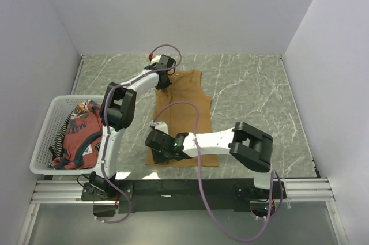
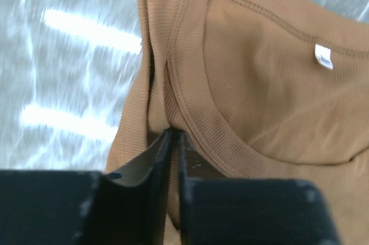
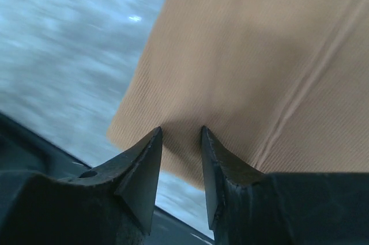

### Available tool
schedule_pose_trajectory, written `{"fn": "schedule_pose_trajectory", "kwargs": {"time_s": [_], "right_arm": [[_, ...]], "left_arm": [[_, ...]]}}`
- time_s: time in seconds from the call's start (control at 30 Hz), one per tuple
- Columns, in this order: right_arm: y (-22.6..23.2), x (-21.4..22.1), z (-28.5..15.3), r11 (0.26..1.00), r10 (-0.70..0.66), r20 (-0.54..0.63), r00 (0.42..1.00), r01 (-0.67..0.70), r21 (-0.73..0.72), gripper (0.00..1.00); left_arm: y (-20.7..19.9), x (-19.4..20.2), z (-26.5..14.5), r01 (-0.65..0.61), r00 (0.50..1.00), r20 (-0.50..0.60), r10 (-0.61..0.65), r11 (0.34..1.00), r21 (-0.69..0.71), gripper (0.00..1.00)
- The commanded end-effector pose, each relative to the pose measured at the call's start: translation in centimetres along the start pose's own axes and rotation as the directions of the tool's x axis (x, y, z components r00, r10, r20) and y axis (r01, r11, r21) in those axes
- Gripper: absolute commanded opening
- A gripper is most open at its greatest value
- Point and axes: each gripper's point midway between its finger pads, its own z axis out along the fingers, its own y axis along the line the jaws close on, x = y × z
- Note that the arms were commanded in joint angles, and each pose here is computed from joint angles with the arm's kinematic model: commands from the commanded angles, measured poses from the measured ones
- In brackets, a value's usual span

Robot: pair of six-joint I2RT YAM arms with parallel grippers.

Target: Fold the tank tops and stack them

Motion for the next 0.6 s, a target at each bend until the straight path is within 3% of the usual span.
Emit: {"fn": "schedule_pose_trajectory", "kwargs": {"time_s": [0.0,0.13,0.17,0.33,0.47,0.57], "right_arm": [[4.2,-1.4,0.7,0.99,0.019,-0.015,1.0,-0.021,-0.139,0.41],[4.5,-4.8,0.6,0.975,0.09,0.039,0.995,-0.08,-0.209,0.46],[4.4,-5.5,0.2,0.971,0.098,0.059,0.993,-0.083,-0.223,0.47],[3.0,-9.9,-5.1,0.96,0.136,0.2,0.97,-0.079,-0.27,0.53],[-2.3,-12.5,-8.7,0.97,0.194,0.266,0.944,-0.144,-0.196,0.56],[-8.3,-14.8,-10.1,0.965,0.261,0.312,0.913,-0.235,-0.12,0.56]], "left_arm": [[-0.3,-2.7,1.5,-0.086,0.995,0.053,0.085,0.996,0.026,0.17],[-2.7,-6.1,0.8,-0.083,0.992,0.111,0.065,0.984,0.159,0.33],[-2.9,-6.8,0.4,-0.079,0.991,0.123,0.057,0.98,0.182,0.41],[-5.6,-12.8,-4.7,-0.089,0.962,0.272,-0.009,0.933,0.348,0.62],[-7.1,-17.3,-11.7,-0.085,0.923,0.37,-0.11,0.876,0.474,0.72],[-7.2,-18.1,-14.6,-0.051,0.909,0.374,-0.183,0.842,0.537,0.75]]}}
